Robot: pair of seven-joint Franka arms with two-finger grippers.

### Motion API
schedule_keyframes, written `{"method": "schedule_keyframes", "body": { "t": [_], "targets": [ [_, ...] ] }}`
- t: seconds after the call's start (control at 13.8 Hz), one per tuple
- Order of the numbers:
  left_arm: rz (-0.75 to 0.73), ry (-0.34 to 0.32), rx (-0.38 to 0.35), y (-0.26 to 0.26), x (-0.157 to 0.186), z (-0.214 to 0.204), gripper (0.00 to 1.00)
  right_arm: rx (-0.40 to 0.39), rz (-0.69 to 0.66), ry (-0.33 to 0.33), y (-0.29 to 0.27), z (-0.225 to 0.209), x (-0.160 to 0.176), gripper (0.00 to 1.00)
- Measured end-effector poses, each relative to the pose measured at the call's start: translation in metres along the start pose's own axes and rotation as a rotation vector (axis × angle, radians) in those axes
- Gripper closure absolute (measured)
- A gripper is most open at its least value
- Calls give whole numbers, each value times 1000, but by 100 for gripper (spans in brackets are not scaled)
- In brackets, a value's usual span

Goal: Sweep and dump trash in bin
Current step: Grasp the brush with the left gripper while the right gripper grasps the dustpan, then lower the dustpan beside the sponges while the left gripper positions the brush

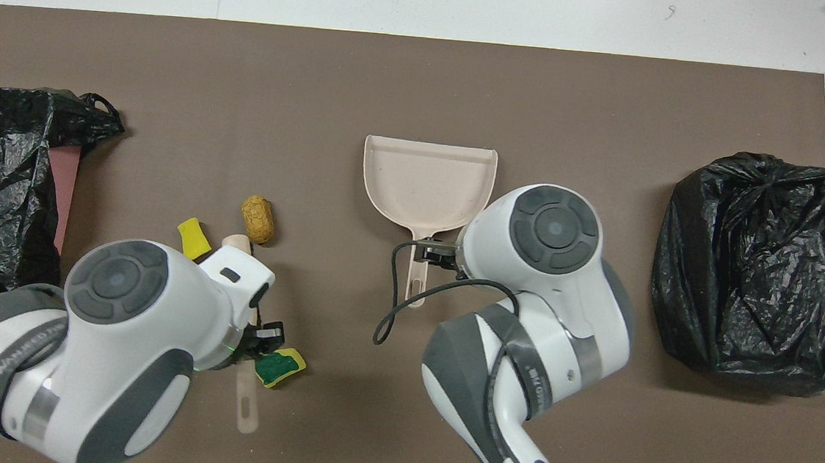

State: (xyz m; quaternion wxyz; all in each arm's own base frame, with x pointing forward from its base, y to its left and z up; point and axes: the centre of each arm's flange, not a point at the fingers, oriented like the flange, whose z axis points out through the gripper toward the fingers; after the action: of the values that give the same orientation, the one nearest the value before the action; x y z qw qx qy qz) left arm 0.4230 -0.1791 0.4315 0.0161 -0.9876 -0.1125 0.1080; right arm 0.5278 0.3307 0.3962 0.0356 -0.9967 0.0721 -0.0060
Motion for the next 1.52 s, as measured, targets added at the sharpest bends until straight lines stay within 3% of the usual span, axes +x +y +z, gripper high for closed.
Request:
{"method": "schedule_keyframes", "body": {
  "t": [0.29,0.72,0.8,0.94,1.16,1.3,1.52],
  "targets": [
    [-37,2,27,-64,38,5,74,-20,-44,-15,-36,58,-20,0],
    [-8,-26,19,-162,59,41,74,-26,-42,-18,-37,58,-17,0],
    [-9,-18,17,-164,57,54,74,-25,-39,-17,-36,57,-15,4],
    [5,7,16,-159,54,71,74,-24,-33,-13,-33,55,-12,32],
    [78,53,20,-125,51,75,74,-22,-10,-6,-22,41,-2,65],
    [141,74,26,-93,47,80,74,-27,-44,4,-10,33,8,68],
    [221,85,29,-54,43,81,74,-32,-316,-10,12,11,19,68]
  ]
}}
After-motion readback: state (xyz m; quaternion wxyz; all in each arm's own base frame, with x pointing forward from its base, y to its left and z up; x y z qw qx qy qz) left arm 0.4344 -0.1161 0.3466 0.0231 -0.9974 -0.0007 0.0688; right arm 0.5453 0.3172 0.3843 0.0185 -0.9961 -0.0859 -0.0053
